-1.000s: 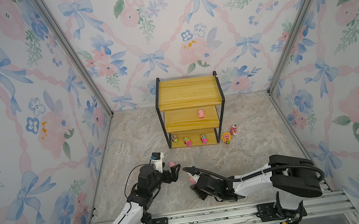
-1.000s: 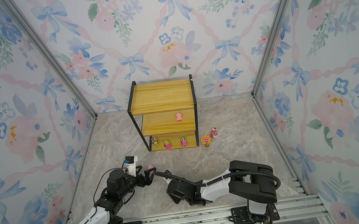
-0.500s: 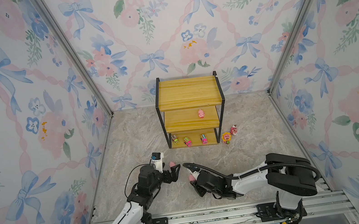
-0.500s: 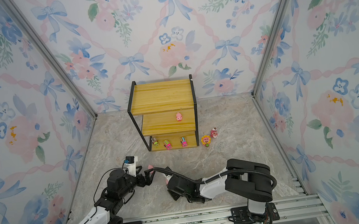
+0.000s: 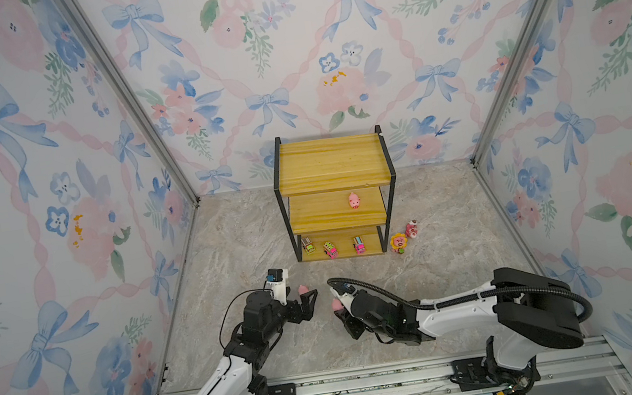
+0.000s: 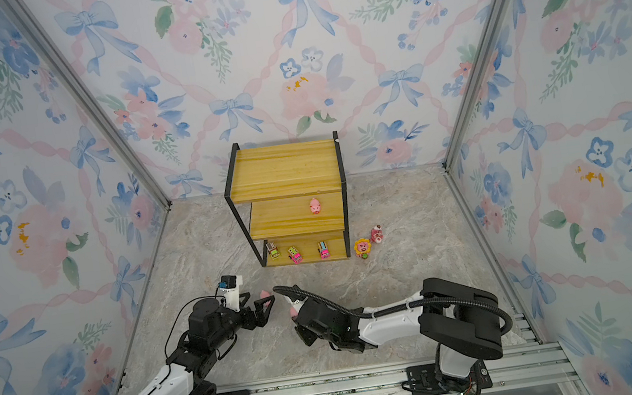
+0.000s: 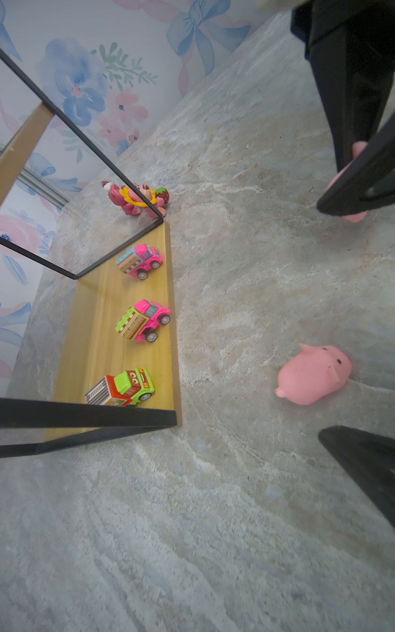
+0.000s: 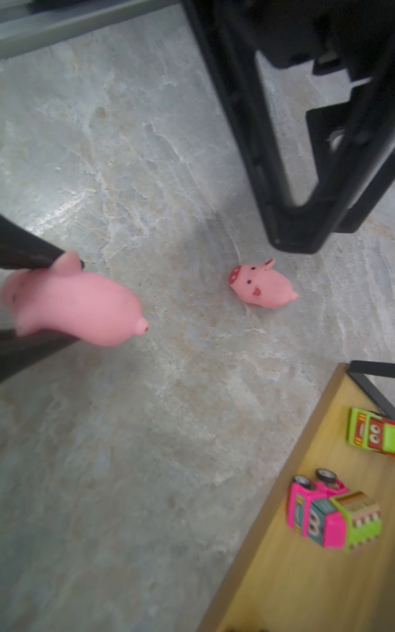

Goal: Place and organize the plastic toys onto the shelf
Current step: 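Lower the right gripper onto the pink pig and close on it, then lift the pink pig and carry it up to the middle shelf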

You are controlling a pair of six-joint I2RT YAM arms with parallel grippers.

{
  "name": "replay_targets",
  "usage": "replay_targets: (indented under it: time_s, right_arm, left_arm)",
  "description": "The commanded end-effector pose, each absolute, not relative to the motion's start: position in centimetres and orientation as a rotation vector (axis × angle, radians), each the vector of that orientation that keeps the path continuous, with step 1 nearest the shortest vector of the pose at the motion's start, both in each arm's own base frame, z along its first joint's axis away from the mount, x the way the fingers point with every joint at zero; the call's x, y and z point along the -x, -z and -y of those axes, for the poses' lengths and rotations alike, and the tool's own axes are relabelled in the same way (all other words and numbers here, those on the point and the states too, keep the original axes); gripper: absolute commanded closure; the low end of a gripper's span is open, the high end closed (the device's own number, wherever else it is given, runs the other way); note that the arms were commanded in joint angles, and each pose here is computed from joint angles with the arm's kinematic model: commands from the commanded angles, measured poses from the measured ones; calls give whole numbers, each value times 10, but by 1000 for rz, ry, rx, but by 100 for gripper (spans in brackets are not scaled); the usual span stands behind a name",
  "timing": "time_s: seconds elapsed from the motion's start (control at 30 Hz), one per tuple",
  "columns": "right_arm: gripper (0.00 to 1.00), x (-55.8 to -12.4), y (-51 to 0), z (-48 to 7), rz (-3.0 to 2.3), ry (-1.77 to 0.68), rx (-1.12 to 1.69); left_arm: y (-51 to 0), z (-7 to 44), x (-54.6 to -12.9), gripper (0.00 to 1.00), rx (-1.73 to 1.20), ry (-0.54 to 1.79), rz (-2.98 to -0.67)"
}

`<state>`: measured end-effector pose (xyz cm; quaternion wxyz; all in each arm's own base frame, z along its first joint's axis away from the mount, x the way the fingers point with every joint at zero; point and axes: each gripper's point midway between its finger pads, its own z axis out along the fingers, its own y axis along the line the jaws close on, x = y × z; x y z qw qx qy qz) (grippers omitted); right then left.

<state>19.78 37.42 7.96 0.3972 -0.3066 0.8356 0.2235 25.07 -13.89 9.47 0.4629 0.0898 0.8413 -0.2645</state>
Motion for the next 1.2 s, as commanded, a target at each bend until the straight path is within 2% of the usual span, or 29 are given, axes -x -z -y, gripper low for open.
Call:
replay_targets:
  time_s: [0.0, 0.4, 0.57, 0.73, 0.87, 1.17]
  right_arm:
    - [71, -218, -114, -373, -2066, -540, 781]
    - [70, -313, -216, -365, -1917, -472, 678]
    - [70, -342, -240, -368, -1873, -458, 629]
    - [70, -362, -255, -373, -1820, -450, 568]
    - [70, -377, -243, -380, -1815, -417, 538]
    - [70, -391, -247, -377, -1764, -384, 451]
  left_arm:
    - [-101, 141, -253, 3, -251, 641, -2040]
    - [-102, 141, -252, 3, -252, 644, -2033]
    - [-102, 142, -252, 3, -254, 646, -2030]
    - [-103, 142, -251, 3, -256, 648, -2030]
    - [-103, 142, -251, 3, -257, 649, -2027]
    - [-103, 142, -251, 3, -260, 647, -2026]
